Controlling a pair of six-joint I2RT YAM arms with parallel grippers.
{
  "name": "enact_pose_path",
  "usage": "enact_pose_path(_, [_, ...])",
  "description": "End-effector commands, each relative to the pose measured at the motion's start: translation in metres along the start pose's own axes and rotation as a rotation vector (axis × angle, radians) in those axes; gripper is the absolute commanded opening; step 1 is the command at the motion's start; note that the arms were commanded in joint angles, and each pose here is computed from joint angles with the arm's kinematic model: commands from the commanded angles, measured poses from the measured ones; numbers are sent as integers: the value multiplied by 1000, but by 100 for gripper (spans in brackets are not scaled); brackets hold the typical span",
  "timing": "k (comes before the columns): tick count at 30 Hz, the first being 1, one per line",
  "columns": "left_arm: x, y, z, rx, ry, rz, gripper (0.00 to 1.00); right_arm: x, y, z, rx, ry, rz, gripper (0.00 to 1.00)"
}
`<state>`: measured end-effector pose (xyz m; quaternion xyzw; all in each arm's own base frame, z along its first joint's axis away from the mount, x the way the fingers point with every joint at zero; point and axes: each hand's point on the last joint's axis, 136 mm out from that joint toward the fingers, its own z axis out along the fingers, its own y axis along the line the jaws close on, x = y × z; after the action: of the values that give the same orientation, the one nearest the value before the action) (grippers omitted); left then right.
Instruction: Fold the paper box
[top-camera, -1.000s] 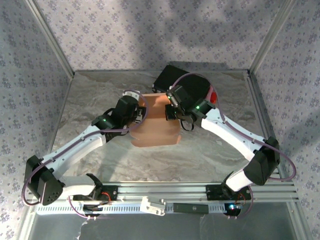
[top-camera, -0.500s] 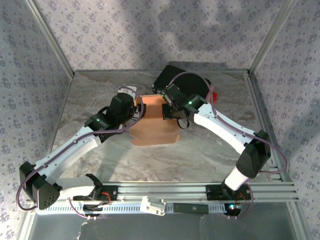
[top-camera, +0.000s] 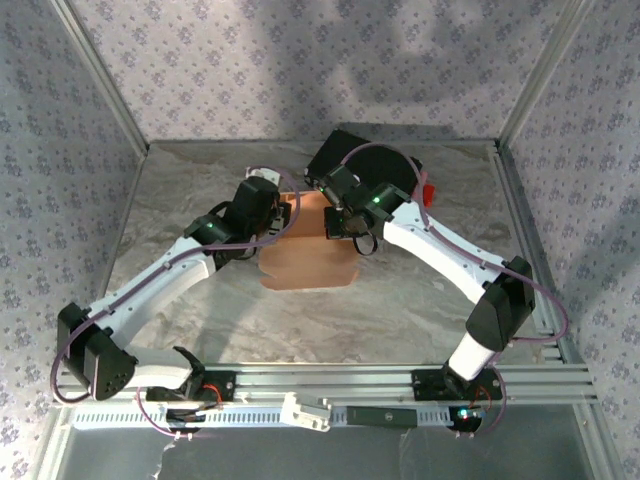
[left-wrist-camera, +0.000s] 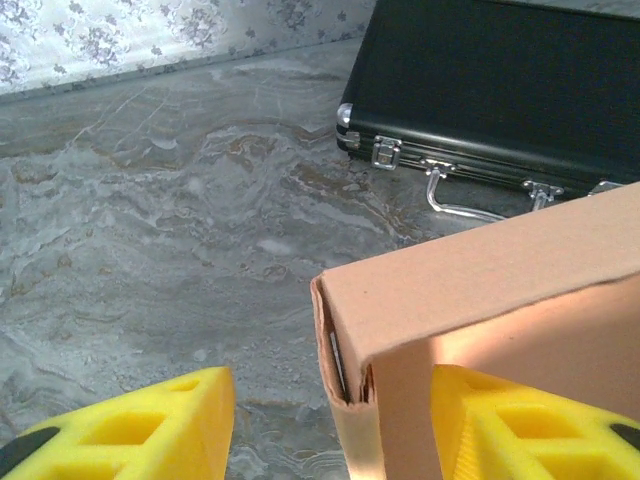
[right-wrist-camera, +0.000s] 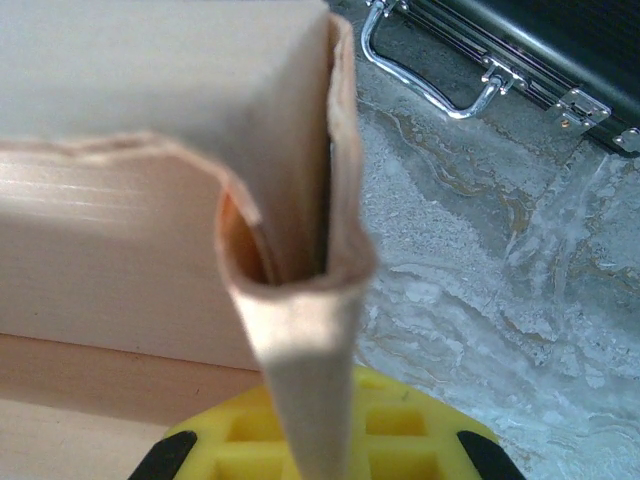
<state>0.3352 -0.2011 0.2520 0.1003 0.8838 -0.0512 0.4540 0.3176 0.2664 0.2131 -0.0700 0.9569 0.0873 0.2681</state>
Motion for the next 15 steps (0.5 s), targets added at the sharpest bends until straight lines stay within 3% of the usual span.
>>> enact_pose_path(1, [-9,3,0,-27,-22,16,50,-5,2,-9,-18,-5,23,0])
enact_pose_path(4, [-13,3,3,-35,-31,21,42,-5,3,-8,-26,-1,22,0])
enact_pose_path(11, [-9,6,10,-125,-29,65,5,-5,6,-8,-46,0,30,0])
enact_pose_path(15, [-7,13,10,-227,-35,74,0,-5,6,-7,-45,3,38,0])
